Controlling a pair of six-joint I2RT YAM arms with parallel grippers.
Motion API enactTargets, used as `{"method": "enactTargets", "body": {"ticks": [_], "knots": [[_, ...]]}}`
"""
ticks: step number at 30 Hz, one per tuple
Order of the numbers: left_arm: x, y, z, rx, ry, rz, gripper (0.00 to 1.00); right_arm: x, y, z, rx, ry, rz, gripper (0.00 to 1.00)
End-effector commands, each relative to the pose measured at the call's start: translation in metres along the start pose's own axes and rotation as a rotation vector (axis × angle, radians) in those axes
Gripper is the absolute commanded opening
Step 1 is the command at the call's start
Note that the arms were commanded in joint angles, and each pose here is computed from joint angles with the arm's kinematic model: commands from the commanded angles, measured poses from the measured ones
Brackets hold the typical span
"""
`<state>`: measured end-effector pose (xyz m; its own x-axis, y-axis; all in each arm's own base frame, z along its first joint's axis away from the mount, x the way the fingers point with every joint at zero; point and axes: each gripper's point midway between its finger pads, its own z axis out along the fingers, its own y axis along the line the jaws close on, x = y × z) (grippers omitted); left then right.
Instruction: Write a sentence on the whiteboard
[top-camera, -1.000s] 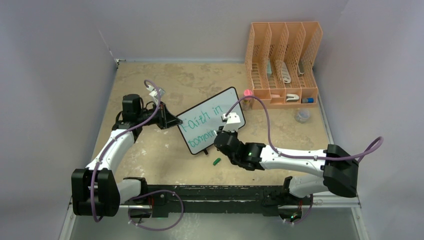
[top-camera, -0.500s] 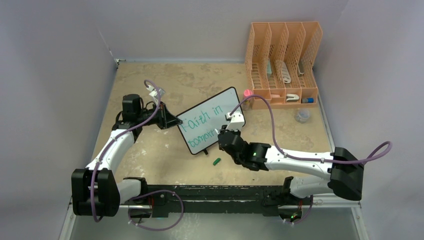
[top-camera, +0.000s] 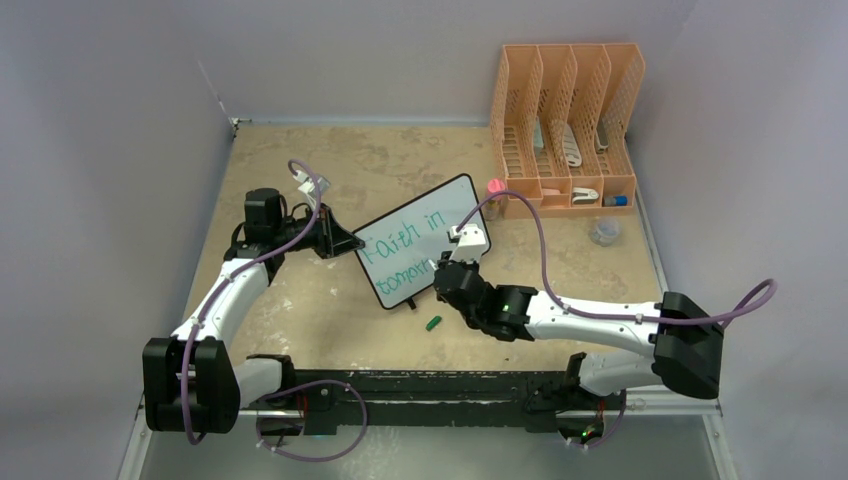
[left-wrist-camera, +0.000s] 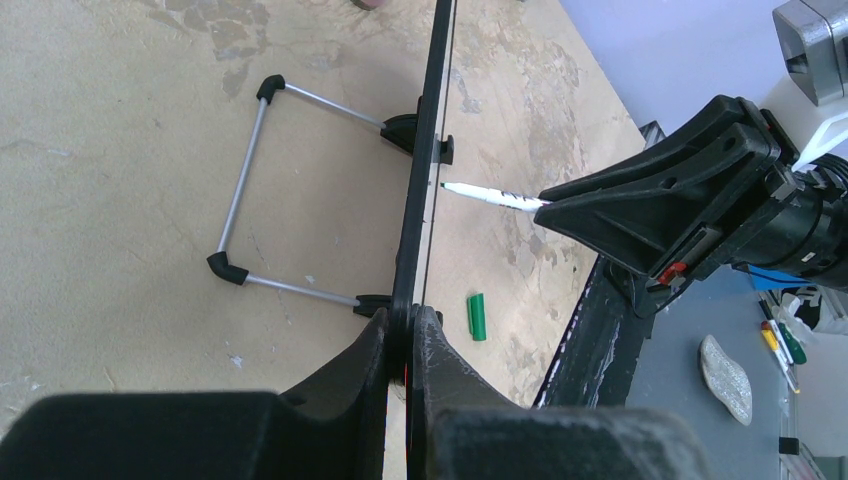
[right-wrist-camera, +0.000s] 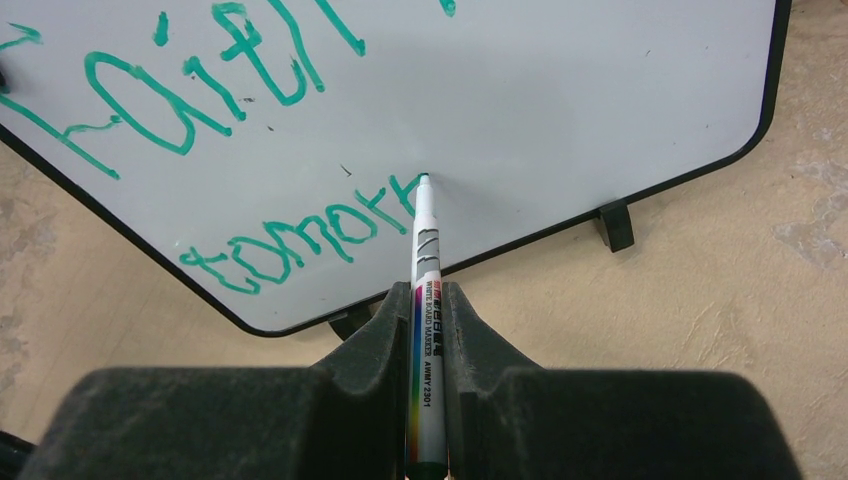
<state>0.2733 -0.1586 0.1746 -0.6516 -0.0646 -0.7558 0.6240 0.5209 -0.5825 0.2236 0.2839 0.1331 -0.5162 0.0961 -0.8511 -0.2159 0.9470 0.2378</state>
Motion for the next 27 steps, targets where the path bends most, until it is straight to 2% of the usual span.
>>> {"method": "enactTargets", "body": {"ticks": [1,27], "knots": [[0.003,0.005,0.001,-0.043,0.019,0.001,0.00,-0.010,0.000,0.003,0.018,-0.039,0.037,0.00],[0.003,0.005,0.000,-0.046,0.018,0.002,0.00,0.008,-0.003,0.006,0.011,0.018,0.025,0.00]]}}
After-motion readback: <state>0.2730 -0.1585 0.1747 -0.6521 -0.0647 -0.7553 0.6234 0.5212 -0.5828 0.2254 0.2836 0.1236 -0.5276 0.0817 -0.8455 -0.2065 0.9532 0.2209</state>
